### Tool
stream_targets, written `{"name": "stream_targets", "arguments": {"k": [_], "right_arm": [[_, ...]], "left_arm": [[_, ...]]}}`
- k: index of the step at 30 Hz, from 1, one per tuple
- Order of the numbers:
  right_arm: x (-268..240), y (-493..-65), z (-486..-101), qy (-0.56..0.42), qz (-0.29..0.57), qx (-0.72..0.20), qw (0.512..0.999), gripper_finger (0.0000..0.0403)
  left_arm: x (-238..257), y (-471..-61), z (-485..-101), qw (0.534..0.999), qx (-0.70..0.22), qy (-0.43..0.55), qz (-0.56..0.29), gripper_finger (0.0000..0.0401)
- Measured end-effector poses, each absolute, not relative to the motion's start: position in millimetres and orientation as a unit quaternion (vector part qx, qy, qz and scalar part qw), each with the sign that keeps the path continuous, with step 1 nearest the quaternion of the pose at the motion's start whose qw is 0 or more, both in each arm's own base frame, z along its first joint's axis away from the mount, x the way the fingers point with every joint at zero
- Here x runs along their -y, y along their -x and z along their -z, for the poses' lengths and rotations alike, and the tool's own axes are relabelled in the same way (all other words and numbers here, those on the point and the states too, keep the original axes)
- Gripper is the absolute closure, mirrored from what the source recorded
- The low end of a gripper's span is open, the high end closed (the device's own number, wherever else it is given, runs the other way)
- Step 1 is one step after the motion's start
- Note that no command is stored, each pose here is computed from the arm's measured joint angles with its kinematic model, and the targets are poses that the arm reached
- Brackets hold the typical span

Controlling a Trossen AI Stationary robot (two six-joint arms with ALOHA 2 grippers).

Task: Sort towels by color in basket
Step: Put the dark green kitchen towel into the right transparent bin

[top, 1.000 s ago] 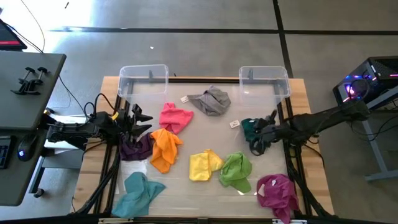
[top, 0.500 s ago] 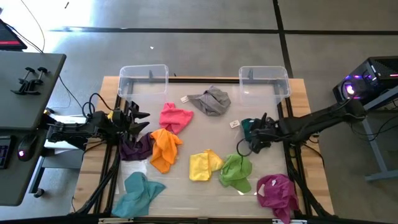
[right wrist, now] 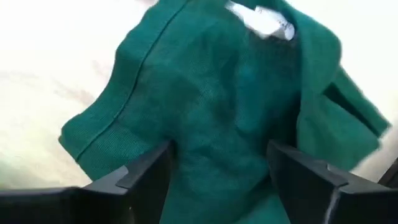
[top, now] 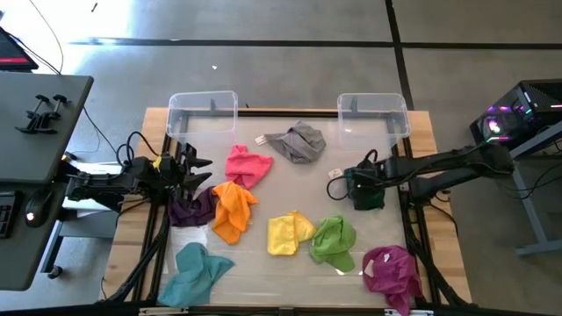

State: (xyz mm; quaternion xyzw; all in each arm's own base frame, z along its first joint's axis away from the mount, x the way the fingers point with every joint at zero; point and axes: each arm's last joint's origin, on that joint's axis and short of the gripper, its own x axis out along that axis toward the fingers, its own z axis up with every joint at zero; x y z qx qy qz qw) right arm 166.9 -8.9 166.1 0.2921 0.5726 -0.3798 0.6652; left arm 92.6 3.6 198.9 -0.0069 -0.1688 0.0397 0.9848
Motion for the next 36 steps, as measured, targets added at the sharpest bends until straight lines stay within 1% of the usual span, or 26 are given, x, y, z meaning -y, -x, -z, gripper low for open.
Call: {"name": "stream_targets", "arguments": {"k": [2, 5, 8, 14, 20, 24, 26, 27, 29, 32, 34, 36], "right_arm": [[8.4, -170.9, -158.4, -0.293, 0.381, -0.589, 0.65, 0.0158], [7.9, -178.1, -146.8, -0.284, 0.37, -0.611, 0.64, 0.017], [7.1, -186.4, -138.4, -0.278, 0.345, -0.624, 0.644, 0.0185], [-4.1, -198.8, -130.1, -0.273, 0.31, -0.618, 0.668, 0.0222], [-12.0, -201.6, -130.3, -0.266, 0.295, -0.607, 0.688, 0.0281], [-17.4, -203.4, -130.9, -0.246, 0.305, -0.591, 0.706, 0.0337], [-21.7, -204.4, -136.3, -0.24, 0.306, -0.583, 0.713, 0.0367], [-24.2, -204.8, -140.4, -0.235, 0.304, -0.581, 0.718, 0.0372], [-29.1, -203.6, -152.6, -0.224, 0.302, -0.583, 0.72, 0.0372], [-34.6, -204.8, -185.4, -0.22, 0.319, -0.561, 0.732, 0.0372], [-37.6, -202.1, -208.2, -0.197, 0.347, -0.549, 0.734, 0.0372], [-41.0, -201.7, -236.0, -0.166, 0.385, -0.515, 0.748, 0.0372]], "left_arm": [[-3.5, -92.6, -199.0, 0.985, 0.169, -0.002, -0.039, 0.0239], [-3.4, -92.7, -198.6, 0.985, 0.166, -0.003, -0.038, 0.0239], [-2.9, -93.1, -197.7, 0.986, 0.162, -0.004, -0.03, 0.0239], [-2.1, -93.1, -197.8, 0.987, 0.162, -0.006, -0.016, 0.0239], [-1.6, -93.2, -197.5, 0.987, 0.161, -0.008, -0.008, 0.0239], [-1.1, -93.2, -197.5, 0.987, 0.161, -0.009, 0.001, 0.0239], [-1.1, -93.0, -198.0, 0.986, 0.164, -0.011, 0.001, 0.0239], [-1.1, -93.0, -198.2, 0.986, 0.164, -0.014, 0.0, 0.0239], [-1.1, -93.0, -198.0, 0.987, 0.163, -0.018, 0.0, 0.0239], [-1.0, -93.0, -198.0, 0.986, 0.163, -0.019, 0.0, 0.0239], [-1.1, -93.0, -198.0, 0.986, 0.163, -0.019, -0.001, 0.0239], [-1.2, -93.0, -198.0, 0.986, 0.163, -0.018, -0.002, 0.0239]]}}
